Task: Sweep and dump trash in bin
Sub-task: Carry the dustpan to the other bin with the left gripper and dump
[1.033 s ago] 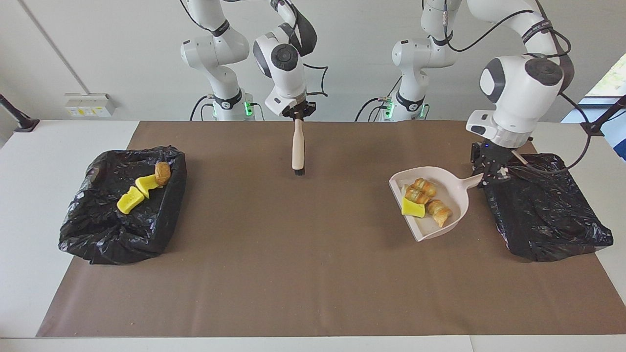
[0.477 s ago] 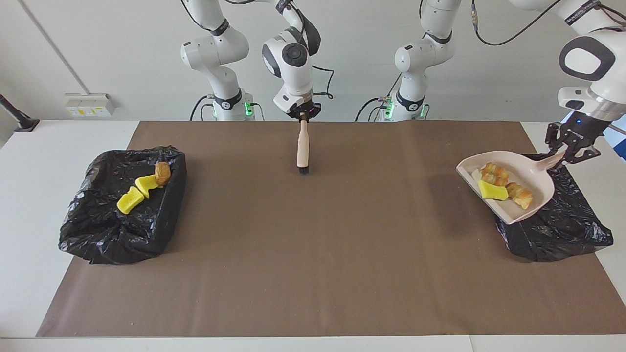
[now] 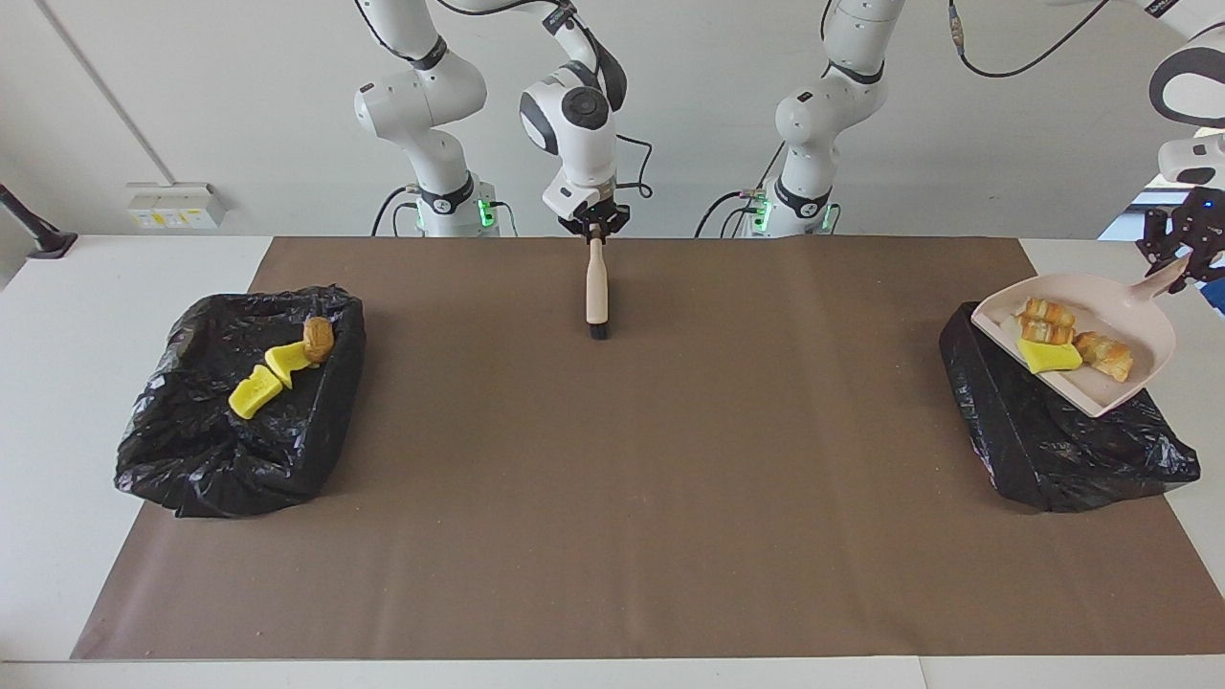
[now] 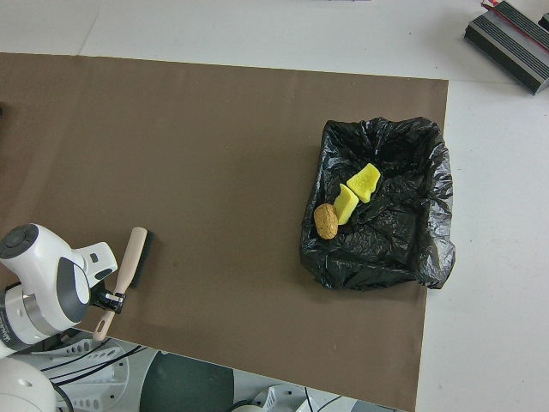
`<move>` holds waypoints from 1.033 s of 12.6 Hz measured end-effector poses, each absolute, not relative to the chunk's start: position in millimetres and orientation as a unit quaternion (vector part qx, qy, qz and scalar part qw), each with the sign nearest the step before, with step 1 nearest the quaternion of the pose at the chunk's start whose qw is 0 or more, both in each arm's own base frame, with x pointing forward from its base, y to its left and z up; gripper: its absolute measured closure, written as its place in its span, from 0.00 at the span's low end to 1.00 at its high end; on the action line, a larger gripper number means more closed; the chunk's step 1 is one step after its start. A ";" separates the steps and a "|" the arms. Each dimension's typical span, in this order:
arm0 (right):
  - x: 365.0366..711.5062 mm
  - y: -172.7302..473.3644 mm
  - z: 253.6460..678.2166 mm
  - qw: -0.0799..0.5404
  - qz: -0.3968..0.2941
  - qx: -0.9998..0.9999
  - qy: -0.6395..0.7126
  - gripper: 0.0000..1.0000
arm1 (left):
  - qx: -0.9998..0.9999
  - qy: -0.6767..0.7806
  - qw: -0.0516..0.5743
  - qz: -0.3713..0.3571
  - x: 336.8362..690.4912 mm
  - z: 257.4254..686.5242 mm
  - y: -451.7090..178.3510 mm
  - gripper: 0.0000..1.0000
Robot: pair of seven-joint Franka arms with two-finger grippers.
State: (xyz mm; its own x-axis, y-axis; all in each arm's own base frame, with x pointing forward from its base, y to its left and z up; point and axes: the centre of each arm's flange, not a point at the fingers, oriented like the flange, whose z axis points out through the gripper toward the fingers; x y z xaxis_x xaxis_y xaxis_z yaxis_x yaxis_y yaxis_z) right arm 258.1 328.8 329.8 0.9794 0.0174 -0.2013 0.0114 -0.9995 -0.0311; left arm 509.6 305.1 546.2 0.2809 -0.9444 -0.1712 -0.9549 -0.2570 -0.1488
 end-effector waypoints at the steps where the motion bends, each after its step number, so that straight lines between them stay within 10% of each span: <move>1: 257.5 328.5 329.0 0.014 0.100 -0.995 -0.008 0.74 | -0.784 0.606 0.130 0.048 515.3 544.7 312.7 0.67; 4: 259.8 329.2 324.9 0.018 0.094 -0.995 -0.007 0.74 | -0.753 0.622 0.181 0.113 530.3 540.3 329.5 0.67; 10: 284.8 355.0 361.9 0.053 0.065 -0.996 -0.014 0.03 | -0.700 0.634 0.242 0.221 536.1 548.8 328.4 0.67; 13: 325.1 353.2 409.4 0.055 0.034 -0.998 -0.009 0.00 | -0.678 0.634 0.269 0.258 545.8 560.4 312.1 0.67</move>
State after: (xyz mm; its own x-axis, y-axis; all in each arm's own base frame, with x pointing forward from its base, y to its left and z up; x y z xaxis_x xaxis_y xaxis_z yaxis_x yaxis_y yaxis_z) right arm 325.1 353.2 409.4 0.9975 0.0219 -0.0671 0.0144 -0.9938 -0.1098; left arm 545.8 312.1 560.4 0.0639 -0.7210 -0.6899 -0.9979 -0.0523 -0.0377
